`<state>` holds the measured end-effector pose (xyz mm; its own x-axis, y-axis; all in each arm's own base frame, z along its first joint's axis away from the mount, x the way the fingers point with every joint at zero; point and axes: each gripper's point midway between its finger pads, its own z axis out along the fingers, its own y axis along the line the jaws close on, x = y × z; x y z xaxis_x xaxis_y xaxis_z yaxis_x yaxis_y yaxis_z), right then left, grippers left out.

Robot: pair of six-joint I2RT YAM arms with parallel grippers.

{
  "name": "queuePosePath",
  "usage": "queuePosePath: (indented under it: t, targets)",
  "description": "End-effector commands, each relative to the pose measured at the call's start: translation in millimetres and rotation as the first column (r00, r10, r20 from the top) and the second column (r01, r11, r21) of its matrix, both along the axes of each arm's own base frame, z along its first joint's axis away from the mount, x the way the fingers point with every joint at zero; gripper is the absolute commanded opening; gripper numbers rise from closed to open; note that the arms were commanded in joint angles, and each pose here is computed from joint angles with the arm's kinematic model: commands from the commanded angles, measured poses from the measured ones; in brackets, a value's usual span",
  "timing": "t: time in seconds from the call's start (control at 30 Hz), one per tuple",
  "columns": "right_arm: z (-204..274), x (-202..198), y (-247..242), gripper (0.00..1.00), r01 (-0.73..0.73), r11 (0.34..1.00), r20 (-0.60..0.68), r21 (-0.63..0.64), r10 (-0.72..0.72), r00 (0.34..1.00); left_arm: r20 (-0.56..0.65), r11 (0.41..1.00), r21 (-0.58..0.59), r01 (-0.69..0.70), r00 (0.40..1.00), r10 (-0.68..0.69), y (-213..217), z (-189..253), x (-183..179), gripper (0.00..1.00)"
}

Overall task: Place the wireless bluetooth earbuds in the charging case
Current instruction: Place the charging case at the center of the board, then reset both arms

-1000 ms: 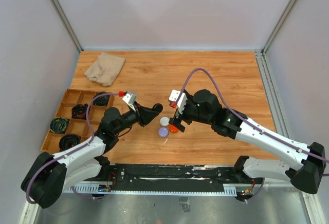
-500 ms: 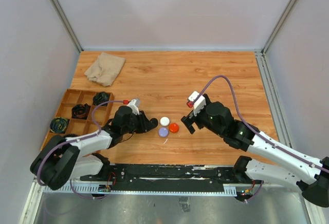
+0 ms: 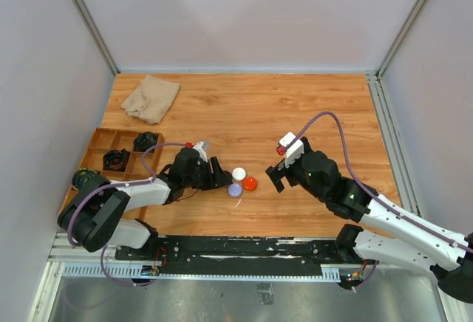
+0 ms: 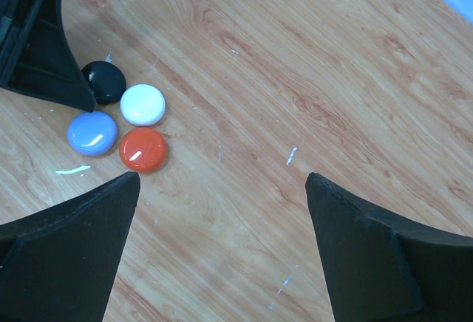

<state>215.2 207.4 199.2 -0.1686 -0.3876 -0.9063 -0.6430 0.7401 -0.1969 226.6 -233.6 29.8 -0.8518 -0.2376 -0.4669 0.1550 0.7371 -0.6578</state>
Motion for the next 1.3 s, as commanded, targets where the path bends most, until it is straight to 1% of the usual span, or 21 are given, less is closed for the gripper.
queuePosePath:
  t: [0.0, 0.07, 0.13, 0.2, 0.27, 0.3, 0.4, 0.47, 0.5, 0.53, 0.57, 0.63, 0.7, 0.77, 0.9, 1.03, 1.1, 1.2, 1.27]
  targets:
    - [2, 7, -16, 0.97, 0.101, 0.995, 0.019, 0.010, -0.101, 0.995, 0.007, 0.999, 0.016, -0.033, 0.999, 0.032, 3, 5, 3, 0.63]
    - [-2, 10, -25, 0.99, 0.148, 0.989, 0.020, -0.013, -0.148, 0.989, 0.027, 0.997, 0.038, -0.069, 0.997, 0.068, 11, 9, 7, 0.72]
    - [-7, 14, -35, 0.99, 0.207, 0.978, 0.006, -0.035, -0.206, 0.978, 0.049, 0.993, 0.048, -0.109, 0.993, 0.106, 20, 16, 13, 0.82]
    - [-11, 22, -54, 0.99, 0.306, 0.951, -0.018, -0.046, -0.307, 0.952, 0.070, 0.985, 0.067, -0.156, 0.986, 0.151, 31, 22, 19, 0.91]
    - [-16, 26, -66, 0.99, 0.362, 0.931, -0.067, -0.042, -0.364, 0.929, 0.096, 0.976, 0.099, -0.196, 0.978, 0.187, 43, 29, 25, 0.98]
    - [-17, 27, -73, 0.99, 0.395, 0.918, -0.086, -0.035, -0.397, 0.914, 0.112, 0.970, 0.115, -0.213, 0.973, 0.200, 48, 34, 28, 0.99]
    - [-23, 30, -99, 0.98, 0.506, 0.862, -0.129, -0.034, -0.506, 0.853, 0.156, 0.952, 0.142, -0.271, 0.956, 0.249, 68, 50, 33, 0.99]
    - [-27, 29, -114, 0.98, 0.558, 0.829, -0.165, -0.036, -0.556, 0.815, 0.184, 0.944, 0.132, -0.301, 0.944, 0.275, 79, 64, 32, 0.99]
    - [-27, 29, -123, 0.98, 0.584, 0.811, -0.174, -0.037, -0.581, 0.795, 0.203, 0.940, 0.120, -0.320, 0.935, 0.292, 83, 72, 31, 0.99]
    - [-29, 27, -124, 0.98, 0.582, 0.812, -0.196, -0.028, -0.576, 0.794, 0.224, 0.937, 0.108, -0.333, 0.926, 0.303, 87, 82, 28, 0.99]
    - [-28, 24, -130, 0.98, 0.602, 0.799, -0.202, -0.023, -0.593, 0.780, 0.244, 0.933, 0.097, -0.347, 0.917, 0.315, 91, 91, 25, 0.99]
    - [-23, 20, -143, 0.98, 0.648, 0.762, -0.187, -0.014, -0.639, 0.747, 0.302, 0.931, 0.053, -0.362, 0.894, 0.331, 98, 115, 17, 0.99]
    - [-16, 14, -153, 0.98, 0.674, 0.739, -0.174, 0.009, -0.662, 0.729, 0.358, 0.928, 0.012, -0.372, 0.868, 0.343, 106, 137, 9, 0.99]
    - [-10, 8, -159, 0.98, 0.686, 0.727, -0.165, 0.036, -0.672, 0.722, 0.404, 0.914, -0.033, -0.405, 0.831, 0.383, 116, 157, 2, 0.99]
    - [1, -2, -166, 0.99, 0.687, 0.721, -0.154, 0.091, -0.671, 0.725, 0.520, 0.904, -0.092, -0.418, 0.753, 0.402, 135, 195, -17, 0.99]
    - [11, -11, -174, 0.99, 0.695, 0.705, -0.145, 0.142, -0.680, 0.719, 0.592, 0.874, -0.146, -0.464, 0.666, 0.453, 159, 228, -34, 0.99]
    - [14, -15, -179, 0.99, 0.697, 0.698, -0.136, 0.163, -0.684, 0.717, 0.611, 0.857, -0.165, -0.488, 0.631, 0.477, 169, 237, -40, 0.99]
    - [18, -20, -183, 0.99, 0.696, 0.691, -0.127, 0.195, -0.686, 0.716, 0.617, 0.836, -0.190, -0.515, 0.600, 0.510, 179, 241, -47, 0.99]
    - [18, -22, -183, 0.99, 0.691, 0.692, -0.129, 0.209, -0.681, 0.721, 0.621, 0.840, -0.208, -0.501, 0.596, 0.509, 178, 243, -50, 0.99]
